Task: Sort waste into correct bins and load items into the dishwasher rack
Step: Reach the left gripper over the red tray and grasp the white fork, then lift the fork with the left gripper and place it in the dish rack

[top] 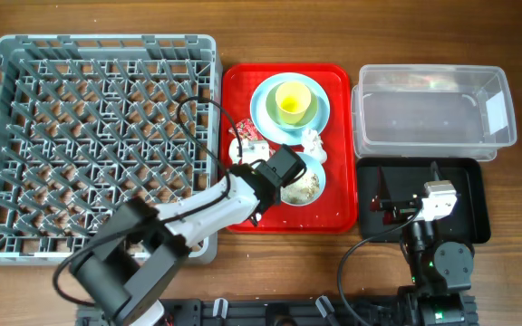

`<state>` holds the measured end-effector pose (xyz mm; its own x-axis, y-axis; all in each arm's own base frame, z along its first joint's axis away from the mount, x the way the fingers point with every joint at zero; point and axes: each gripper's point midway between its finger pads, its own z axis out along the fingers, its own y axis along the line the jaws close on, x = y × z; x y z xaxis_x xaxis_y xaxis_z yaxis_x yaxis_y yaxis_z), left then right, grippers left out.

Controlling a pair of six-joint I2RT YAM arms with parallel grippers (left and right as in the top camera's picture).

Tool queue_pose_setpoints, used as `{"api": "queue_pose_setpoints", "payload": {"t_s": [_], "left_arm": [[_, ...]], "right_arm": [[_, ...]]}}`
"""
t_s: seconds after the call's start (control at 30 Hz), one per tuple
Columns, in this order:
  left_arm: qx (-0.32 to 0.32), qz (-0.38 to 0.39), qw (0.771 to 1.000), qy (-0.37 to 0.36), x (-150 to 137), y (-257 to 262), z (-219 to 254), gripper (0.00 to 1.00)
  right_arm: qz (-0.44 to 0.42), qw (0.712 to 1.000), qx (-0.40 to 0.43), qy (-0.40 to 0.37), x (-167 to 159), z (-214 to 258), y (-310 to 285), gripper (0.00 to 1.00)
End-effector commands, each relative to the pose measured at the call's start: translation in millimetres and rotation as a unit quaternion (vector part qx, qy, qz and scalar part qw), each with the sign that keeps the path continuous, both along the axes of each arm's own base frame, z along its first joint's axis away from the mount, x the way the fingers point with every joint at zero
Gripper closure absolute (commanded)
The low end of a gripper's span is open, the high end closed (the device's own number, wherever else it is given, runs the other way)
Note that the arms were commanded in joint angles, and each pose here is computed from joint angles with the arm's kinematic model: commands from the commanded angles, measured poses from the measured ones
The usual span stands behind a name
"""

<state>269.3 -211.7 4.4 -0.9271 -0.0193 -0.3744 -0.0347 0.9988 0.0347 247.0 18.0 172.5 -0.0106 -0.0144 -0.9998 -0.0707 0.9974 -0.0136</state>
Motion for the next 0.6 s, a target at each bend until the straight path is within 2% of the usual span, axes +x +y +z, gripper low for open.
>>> {"api": "queue_pose_setpoints", "payload": {"t_s": [0.0,0.1,0.17,0.27,0.37,0.47,0.57], "left_arm": [[0.023,0.004,1.0,0.008,-1.2,4.9,-20.2,0.69],[0.029,0.003,0.999,0.013,-2.5,6.2,-26.1,0.88],[0.029,0.004,0.999,0.013,-2.4,6.1,-25.9,0.96],[0.031,0.005,0.999,0.006,-0.1,6.9,-23.0,0.96],[0.047,0.014,0.998,-0.033,11.6,13.3,-3.1,0.96],[0.049,0.028,0.994,-0.093,27.1,18.1,46.0,0.96],[0.003,0.032,0.989,-0.141,32.2,14.8,97.7,0.96]], "right_arm": [[0.006,1.0,-0.005,-0.004,-0.2,1.3,2.3,0.0],[0.006,1.0,-0.005,-0.004,-0.2,1.3,2.4,0.0],[0.006,1.0,-0.005,-0.004,-0.2,1.3,2.3,0.0],[0.006,1.0,-0.005,-0.003,-0.2,1.2,2.4,0.0],[0.006,1.0,-0.005,-0.003,-0.2,1.2,2.4,0.0],[0.006,1.0,-0.005,-0.004,-0.2,1.3,2.4,0.0],[0.006,1.0,-0.005,-0.004,-0.2,1.3,2.3,0.0]]}}
